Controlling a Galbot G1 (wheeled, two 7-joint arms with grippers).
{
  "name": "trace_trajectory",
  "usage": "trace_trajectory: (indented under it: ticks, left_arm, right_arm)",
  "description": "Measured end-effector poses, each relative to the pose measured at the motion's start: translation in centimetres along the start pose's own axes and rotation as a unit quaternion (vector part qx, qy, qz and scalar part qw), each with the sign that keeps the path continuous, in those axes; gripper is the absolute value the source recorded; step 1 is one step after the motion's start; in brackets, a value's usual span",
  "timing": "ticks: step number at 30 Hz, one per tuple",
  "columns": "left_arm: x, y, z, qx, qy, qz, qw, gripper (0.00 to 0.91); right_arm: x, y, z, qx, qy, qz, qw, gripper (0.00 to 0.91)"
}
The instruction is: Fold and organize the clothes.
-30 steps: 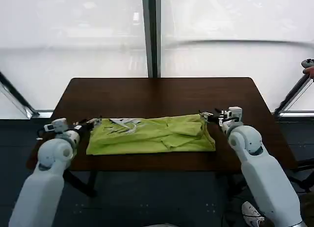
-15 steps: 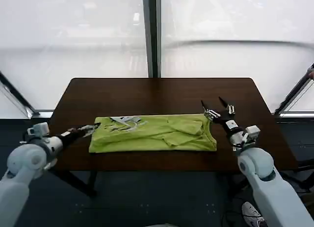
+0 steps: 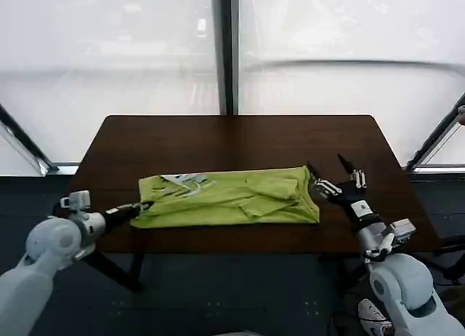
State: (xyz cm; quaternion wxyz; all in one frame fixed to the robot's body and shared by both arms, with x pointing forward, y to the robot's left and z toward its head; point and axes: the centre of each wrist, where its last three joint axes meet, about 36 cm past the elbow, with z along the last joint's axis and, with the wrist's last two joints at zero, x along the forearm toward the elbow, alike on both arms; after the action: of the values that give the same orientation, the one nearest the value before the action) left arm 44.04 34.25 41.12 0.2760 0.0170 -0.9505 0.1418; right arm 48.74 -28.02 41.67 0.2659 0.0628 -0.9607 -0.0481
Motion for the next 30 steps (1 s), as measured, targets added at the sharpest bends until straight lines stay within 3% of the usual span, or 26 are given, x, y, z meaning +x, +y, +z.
trace_trajectory:
  ticks: [2, 3, 4, 5, 15, 20, 24, 27, 28, 29, 30]
  left_arm:
    - [0.0, 0.1, -0.5, -0.004, -0.019, -0.002, 1.000, 0.878]
    - [0.0, 0.3, -0.5, -0.003, -0.020, -0.005, 1.000, 0.380]
    - [0.0, 0.4, -0.6, -0.003, -0.021, -0.005, 1.000, 0.137]
    - [0.0, 0.4, -0.5, -0.003, -0.021, -0.006, 1.000, 0.000]
    - [0.6, 0.2, -0.9, -0.016, -0.035, 0.003, 0.999, 0.000]
    - [1.9, 1.1, -1.8, -0.026, -0.028, -0.002, 0.999, 0.000]
    - [4.3, 2.7, -3.5, -0.021, -0.013, 0.064, 0.998, 0.000]
    - [6.4, 4.6, -4.4, -0.016, 0.042, 0.105, 0.993, 0.000]
    - [6.8, 5.2, -4.7, -0.012, 0.065, 0.112, 0.991, 0.000]
    - [7.2, 5.7, -4.9, -0.011, 0.091, 0.117, 0.989, 0.878]
    - [7.4, 6.1, -5.1, -0.010, 0.113, 0.127, 0.985, 0.878]
  right_arm:
    - [0.0, 0.0, -0.1, 0.000, 0.000, 0.000, 1.000, 0.000]
    - [0.0, 0.0, -0.1, 0.001, 0.000, 0.000, 1.000, 0.000]
    - [0.0, 0.0, -0.1, 0.001, 0.000, 0.000, 1.000, 0.000]
    - [0.0, 0.0, -0.1, 0.000, -0.001, 0.000, 1.000, 0.000]
    - [0.1, 0.1, 0.0, -0.002, -0.002, 0.003, 1.000, 0.000]
    - [0.1, 0.1, 0.6, -0.014, -0.018, 0.029, 0.999, 0.000]
    - [0.1, 0.3, 1.1, -0.021, -0.020, 0.033, 0.999, 0.000]
    - [0.3, 0.4, 1.0, -0.023, -0.023, 0.020, 0.999, 0.000]
    - [0.4, 0.4, 1.1, -0.023, -0.029, 0.013, 0.999, 0.127]
    - [0.5, 0.4, 1.1, -0.023, -0.036, 0.008, 0.999, 0.878]
    - [0.6, 0.3, 1.1, -0.024, -0.045, 0.002, 0.999, 0.878]
